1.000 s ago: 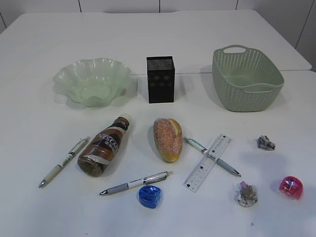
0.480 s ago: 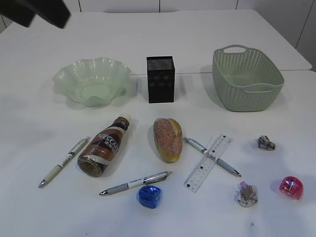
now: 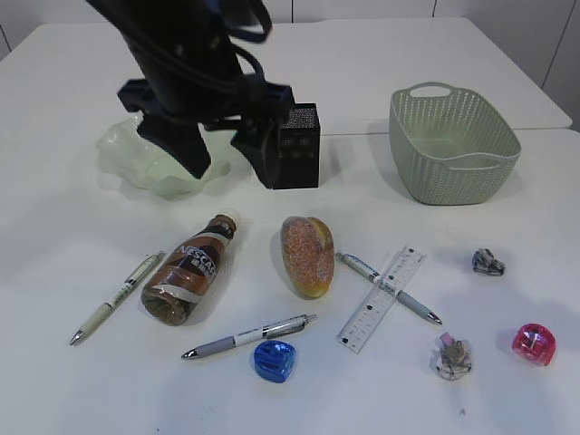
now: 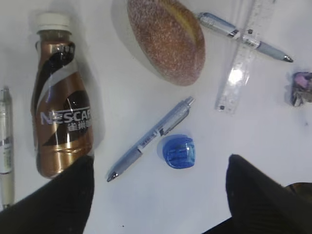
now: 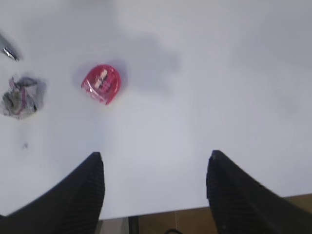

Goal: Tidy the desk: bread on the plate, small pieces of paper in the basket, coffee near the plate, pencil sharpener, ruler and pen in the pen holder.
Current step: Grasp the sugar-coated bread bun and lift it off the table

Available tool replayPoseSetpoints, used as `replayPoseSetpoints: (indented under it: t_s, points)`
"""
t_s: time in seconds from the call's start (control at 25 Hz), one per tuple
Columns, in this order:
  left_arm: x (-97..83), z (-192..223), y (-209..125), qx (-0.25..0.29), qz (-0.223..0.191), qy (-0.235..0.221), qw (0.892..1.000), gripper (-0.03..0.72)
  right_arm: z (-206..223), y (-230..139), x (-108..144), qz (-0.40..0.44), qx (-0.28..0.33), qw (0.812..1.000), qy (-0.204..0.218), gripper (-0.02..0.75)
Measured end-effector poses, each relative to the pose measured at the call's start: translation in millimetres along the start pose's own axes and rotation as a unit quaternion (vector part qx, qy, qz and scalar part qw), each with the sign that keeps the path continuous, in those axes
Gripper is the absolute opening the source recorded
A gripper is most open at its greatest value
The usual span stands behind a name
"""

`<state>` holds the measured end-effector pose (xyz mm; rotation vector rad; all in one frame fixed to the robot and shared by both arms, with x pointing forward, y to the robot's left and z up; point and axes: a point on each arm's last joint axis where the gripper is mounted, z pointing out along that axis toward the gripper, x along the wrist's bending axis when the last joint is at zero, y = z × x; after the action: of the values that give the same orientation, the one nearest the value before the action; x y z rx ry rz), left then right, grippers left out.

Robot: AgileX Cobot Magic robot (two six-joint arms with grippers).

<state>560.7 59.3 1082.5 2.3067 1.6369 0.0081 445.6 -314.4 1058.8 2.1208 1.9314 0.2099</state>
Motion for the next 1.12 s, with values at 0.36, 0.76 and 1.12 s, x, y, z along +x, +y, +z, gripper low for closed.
replayPoseSetpoints:
  t_s: [0.36, 0.76, 1.12]
  points:
    - [-0.2, 42, 7, 0.041, -0.027, 0.002, 0.999, 0.6, 4, 10, 1, 0.009, -0.039, 0.999, 0.003, 0.512]
    - [-10.9, 71, 43, 0.022, -0.047, -0.018, 0.998, 0.601, 22, 19, 3, -0.003, -0.019, 1.0, 0.003, 0.512]
    - [-8.3, 116, 48, 0.054, -0.056, -0.007, 0.997, 0.601, 22, 21, 4, -0.017, -0.029, 0.999, 0.006, 0.512]
